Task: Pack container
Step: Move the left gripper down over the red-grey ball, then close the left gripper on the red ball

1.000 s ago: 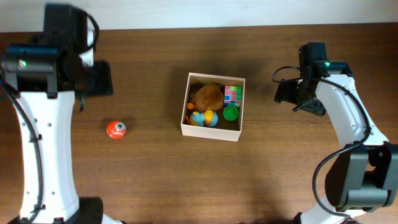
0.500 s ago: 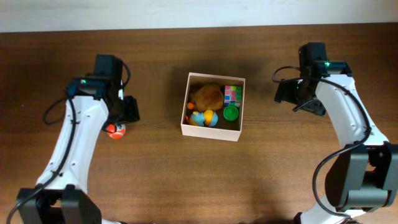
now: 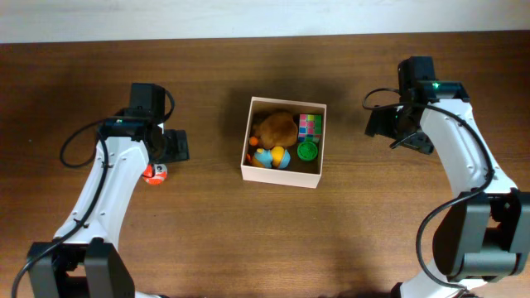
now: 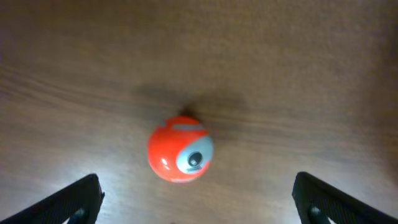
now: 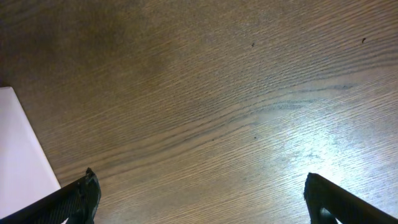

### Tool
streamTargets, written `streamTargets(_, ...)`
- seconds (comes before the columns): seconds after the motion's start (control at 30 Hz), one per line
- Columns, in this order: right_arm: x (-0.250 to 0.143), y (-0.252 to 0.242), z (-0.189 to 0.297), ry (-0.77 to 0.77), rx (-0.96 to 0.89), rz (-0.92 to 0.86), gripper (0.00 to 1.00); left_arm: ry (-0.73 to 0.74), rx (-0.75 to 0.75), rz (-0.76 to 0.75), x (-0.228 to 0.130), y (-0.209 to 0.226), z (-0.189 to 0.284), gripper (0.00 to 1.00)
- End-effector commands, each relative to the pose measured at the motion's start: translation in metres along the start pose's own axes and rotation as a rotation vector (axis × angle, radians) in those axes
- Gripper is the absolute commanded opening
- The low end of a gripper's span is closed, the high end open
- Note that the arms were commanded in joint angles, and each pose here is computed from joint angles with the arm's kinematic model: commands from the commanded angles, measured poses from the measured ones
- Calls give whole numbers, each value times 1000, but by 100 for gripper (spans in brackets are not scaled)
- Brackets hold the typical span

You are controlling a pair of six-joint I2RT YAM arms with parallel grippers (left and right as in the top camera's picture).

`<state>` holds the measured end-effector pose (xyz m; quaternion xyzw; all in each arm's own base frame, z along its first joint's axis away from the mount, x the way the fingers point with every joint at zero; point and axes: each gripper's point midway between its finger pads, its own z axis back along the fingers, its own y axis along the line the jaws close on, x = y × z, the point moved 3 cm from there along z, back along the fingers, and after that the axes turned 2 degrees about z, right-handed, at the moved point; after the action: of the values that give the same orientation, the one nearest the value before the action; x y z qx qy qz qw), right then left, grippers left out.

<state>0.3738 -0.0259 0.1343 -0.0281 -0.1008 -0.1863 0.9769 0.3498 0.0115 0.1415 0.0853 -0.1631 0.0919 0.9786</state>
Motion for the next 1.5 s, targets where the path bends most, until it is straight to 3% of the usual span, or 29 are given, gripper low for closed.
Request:
streamTargets(0.0, -1, -2, -1, 4, -4, -12, 99, -10, 53, -34, 2, 14, -6, 99)
streamTargets(0.5, -1, -2, -1, 4, -3, -12, 99, 192, -27, -104, -22, 4, -75, 99)
streamTargets(1.1, -1, -2, -1, 4, -3, -12, 99, 278, -27, -105, -36, 11, -102, 100)
streamTargets(1.47, -1, -2, -1, 4, -3, -12, 99, 257, -43, -90, -31, 11, -104, 44)
